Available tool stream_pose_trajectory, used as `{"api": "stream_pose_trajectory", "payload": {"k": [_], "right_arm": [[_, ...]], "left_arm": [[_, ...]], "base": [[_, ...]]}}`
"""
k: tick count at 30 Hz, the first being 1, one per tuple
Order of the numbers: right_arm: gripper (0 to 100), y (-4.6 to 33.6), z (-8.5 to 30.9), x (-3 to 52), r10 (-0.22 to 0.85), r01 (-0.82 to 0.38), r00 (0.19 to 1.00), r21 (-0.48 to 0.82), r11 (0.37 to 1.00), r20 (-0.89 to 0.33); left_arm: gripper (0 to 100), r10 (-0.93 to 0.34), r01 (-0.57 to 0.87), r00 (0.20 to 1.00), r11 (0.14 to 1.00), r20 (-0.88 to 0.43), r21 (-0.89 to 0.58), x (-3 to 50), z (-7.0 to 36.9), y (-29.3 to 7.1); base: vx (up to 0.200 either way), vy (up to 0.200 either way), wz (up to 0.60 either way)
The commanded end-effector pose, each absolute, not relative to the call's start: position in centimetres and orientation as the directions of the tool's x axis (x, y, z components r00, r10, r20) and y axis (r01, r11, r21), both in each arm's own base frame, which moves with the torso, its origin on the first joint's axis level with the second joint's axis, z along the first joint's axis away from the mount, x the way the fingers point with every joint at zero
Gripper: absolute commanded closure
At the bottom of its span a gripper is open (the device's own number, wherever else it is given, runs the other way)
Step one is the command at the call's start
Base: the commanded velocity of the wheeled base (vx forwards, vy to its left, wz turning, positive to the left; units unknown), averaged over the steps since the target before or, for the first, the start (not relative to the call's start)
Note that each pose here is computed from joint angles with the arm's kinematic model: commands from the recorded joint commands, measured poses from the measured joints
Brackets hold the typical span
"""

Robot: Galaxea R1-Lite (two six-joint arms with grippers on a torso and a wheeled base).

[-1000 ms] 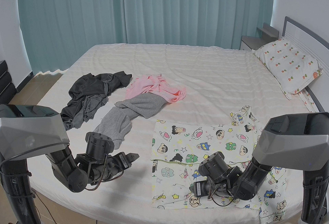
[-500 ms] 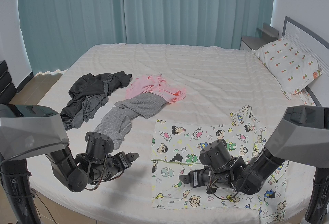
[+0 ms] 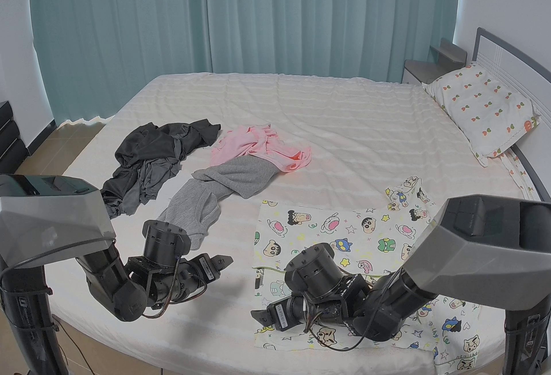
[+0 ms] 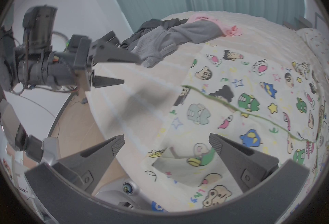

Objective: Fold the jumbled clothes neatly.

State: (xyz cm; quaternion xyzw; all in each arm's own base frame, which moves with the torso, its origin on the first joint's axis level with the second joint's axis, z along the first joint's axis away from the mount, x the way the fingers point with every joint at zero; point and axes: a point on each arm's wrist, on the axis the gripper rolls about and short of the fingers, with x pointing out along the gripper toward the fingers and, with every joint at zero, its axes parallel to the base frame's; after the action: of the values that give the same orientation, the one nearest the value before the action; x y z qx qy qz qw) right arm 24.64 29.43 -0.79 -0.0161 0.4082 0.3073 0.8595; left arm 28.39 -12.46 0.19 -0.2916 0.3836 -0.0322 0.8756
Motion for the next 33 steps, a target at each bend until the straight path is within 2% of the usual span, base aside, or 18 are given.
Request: {"api": "stream_pose_trajectory", "payload": {"k": [1, 8, 9, 17, 28, 33], "right_arm": [[0, 29.6, -1.7, 24.6, 0.534, -0.561, 0.43, 0.248, 0.79, -0.728], [0, 28.9, -2.2, 24.5, 0.513, -0.555, 0.387, 0.251, 0.793, -0.767], [0, 27.9, -2.6, 24.8, 0.465, -0.542, 0.363, 0.223, 0.81, -0.807], [0, 26.9, -3.1, 24.9, 0.41, -0.531, 0.339, 0.187, 0.826, -0.847], [0, 26.2, -1.5, 23.9, 0.418, -0.449, 0.329, 0.249, 0.858, -0.847], [0, 24.7, -1.7, 22.8, 0.33, -0.424, 0.254, 0.202, 0.883, -0.909]], "left_arm": [[0, -0.28, -0.168, 0.704, 0.827, -0.653, -0.536, 28.4, 0.2, -12.5], [0, -0.279, -0.17, 0.701, 0.828, -0.656, -0.534, 28.3, 0.1, -12.4], [0, -0.279, -0.17, 0.701, 0.828, -0.656, -0.534, 28.3, 0.1, -12.4], [0, -0.278, -0.17, 0.705, 0.827, -0.653, -0.535, 28.4, 0.2, -12.4], [0, -0.271, -0.178, 0.703, 0.828, -0.657, -0.532, 28.3, 0.1, -12.2], [0, -0.271, -0.178, 0.704, 0.828, -0.656, -0.532, 28.3, 0.2, -12.2]], "base": [[0.0, 0.0, 0.0], [0.0, 0.0, 0.0], [0.0, 0.0, 0.0], [0.0, 0.0, 0.0], [0.0, 0.0, 0.0], [0.0, 0.0, 0.0]]}}
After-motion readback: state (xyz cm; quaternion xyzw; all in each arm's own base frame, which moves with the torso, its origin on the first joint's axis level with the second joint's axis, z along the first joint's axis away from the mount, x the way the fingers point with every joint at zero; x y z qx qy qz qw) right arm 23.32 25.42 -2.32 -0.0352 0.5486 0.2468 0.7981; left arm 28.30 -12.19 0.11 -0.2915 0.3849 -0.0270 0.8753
